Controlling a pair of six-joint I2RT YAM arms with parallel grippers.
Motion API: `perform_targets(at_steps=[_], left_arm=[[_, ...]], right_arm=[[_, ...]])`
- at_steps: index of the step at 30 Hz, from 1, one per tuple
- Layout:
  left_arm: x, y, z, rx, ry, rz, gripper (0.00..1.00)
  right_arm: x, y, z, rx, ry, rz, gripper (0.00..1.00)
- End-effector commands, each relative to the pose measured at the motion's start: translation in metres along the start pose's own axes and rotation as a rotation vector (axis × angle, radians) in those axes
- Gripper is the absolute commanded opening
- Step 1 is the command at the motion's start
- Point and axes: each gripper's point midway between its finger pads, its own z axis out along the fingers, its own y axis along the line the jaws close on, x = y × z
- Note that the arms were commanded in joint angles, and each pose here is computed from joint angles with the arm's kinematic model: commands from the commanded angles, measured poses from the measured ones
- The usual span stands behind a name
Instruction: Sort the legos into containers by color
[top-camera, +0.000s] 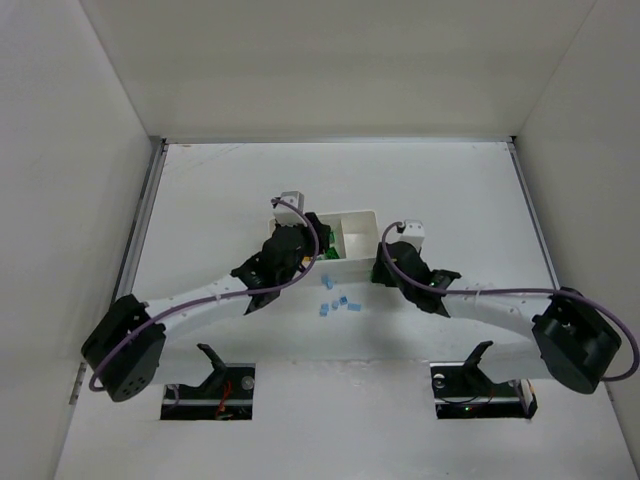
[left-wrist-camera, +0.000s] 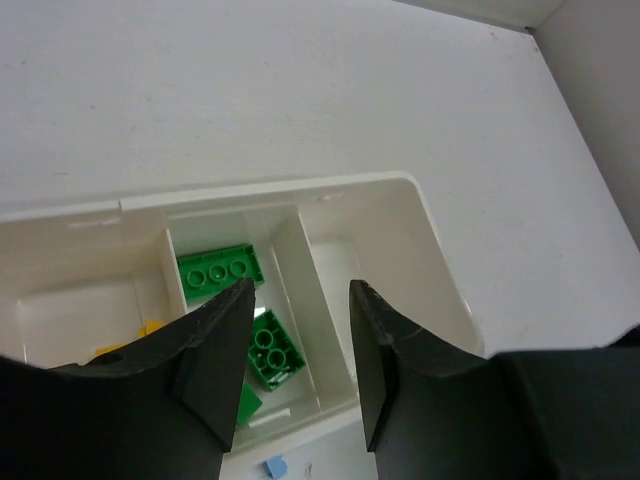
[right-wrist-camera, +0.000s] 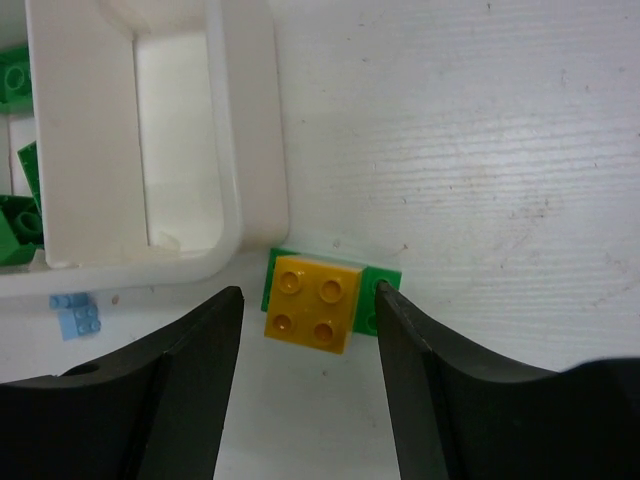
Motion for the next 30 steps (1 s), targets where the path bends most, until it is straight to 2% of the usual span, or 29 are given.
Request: perform_targets(at_steps=[1, 14, 16, 21, 26, 30], left_arm=[[-0.008, 0.001, -0.018, 0.018, -0.037, -0.051, 0.4], [0.0, 0.013, -0.044, 0.035, -0.033, -0.097, 0.39], [0.002, 0.012, -0.047, 0.04, -0.027, -0.099, 0.39], [0.006, 0.008, -0.055, 0.062, -0.019, -0.121, 0.39], [0.006, -0.011, -0.067, 0.116, 0.006, -0.139, 0.39], [0.004, -0.043, -0.078, 0.198, 0.038, -0.151, 0.35]], right_arm=[[-0.018, 0.016, 0.001, -0.015, -0.025, -0.018, 0.61], [0.012, 0.002, 0.017, 0.118, 0.098, -0.089, 0.52], [0.018, 0.003, 0.018, 0.125, 0.114, -0.1, 0.47], [0.01, 0.0, 0.018, 0.147, 0.071, -0.074, 0.25], [-0.01, 0.01, -0.014, 0.09, -0.006, -0.061, 0.21], [-0.035, 0.03, -0.053, -0.046, -0.092, -0.004, 0.21]])
